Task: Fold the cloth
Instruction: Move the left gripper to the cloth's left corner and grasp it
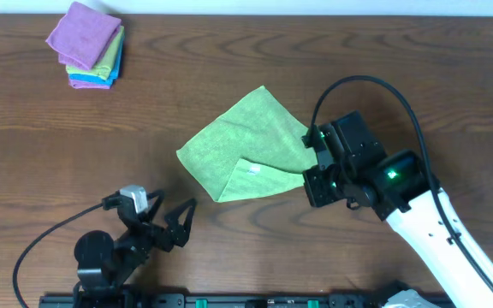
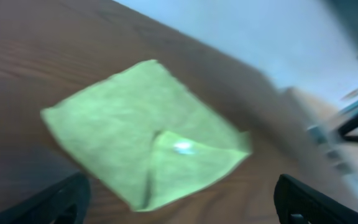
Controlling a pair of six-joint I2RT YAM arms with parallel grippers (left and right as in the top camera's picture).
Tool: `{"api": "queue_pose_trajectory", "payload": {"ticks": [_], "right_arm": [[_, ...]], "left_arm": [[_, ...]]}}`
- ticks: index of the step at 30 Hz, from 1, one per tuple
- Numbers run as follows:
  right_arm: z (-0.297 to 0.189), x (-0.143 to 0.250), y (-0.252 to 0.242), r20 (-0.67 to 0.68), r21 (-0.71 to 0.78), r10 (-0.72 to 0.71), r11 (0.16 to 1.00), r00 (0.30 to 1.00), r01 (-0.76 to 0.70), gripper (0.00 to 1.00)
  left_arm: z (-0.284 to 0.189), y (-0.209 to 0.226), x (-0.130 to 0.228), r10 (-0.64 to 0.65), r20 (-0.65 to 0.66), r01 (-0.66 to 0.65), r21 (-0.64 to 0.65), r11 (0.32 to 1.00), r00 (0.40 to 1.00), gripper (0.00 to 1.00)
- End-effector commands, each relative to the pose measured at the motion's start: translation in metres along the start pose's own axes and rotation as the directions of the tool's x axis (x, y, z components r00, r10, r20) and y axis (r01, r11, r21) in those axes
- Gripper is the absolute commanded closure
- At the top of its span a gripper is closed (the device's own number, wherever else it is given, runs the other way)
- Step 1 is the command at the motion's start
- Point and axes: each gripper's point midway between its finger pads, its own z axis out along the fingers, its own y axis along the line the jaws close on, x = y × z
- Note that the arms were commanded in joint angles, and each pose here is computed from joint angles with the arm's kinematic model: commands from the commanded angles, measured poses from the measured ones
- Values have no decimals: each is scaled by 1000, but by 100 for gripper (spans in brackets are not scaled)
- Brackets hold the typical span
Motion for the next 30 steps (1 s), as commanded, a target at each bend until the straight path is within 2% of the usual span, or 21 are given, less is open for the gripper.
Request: {"api": "queue_pose_trajectory", "payload": {"ticks": [1,6,10,13,16,20,25,30], "right_arm": [[0,1,-1,1,8,14,1000,1000,-14,99],[0,1,-2,-1,11,25,1000,1000,-25,99],[-3,-14,-14,60,13,105,994,993,-106,98],[-8,-29,-27,118,-13,190,982,975,-190,99],[-14,-36,-32,139,-56,232,973,963,-226,99],[-17,-39,-43,151,-56,260,965,954,-254,99],[-17,-39,-43,155,-53,243,970,958,-237,99],[-17,-39,-43,156,-50,224,974,962,-219,99]], "left_arm": [[-1,-19,-5,-168,-9,168,97,981,986,5],[-2,-22,-19,-208,45,203,109,973,977,4],[0,-17,-15,-231,27,228,88,970,972,0],[5,-4,-11,-242,18,241,31,970,970,11],[12,8,-10,-246,7,246,-18,969,969,15],[22,17,-16,-202,-35,199,-76,977,979,19],[40,24,-42,-116,-109,99,-150,984,987,21],[65,36,-55,-74,-249,5,-268,963,966,22]]}}
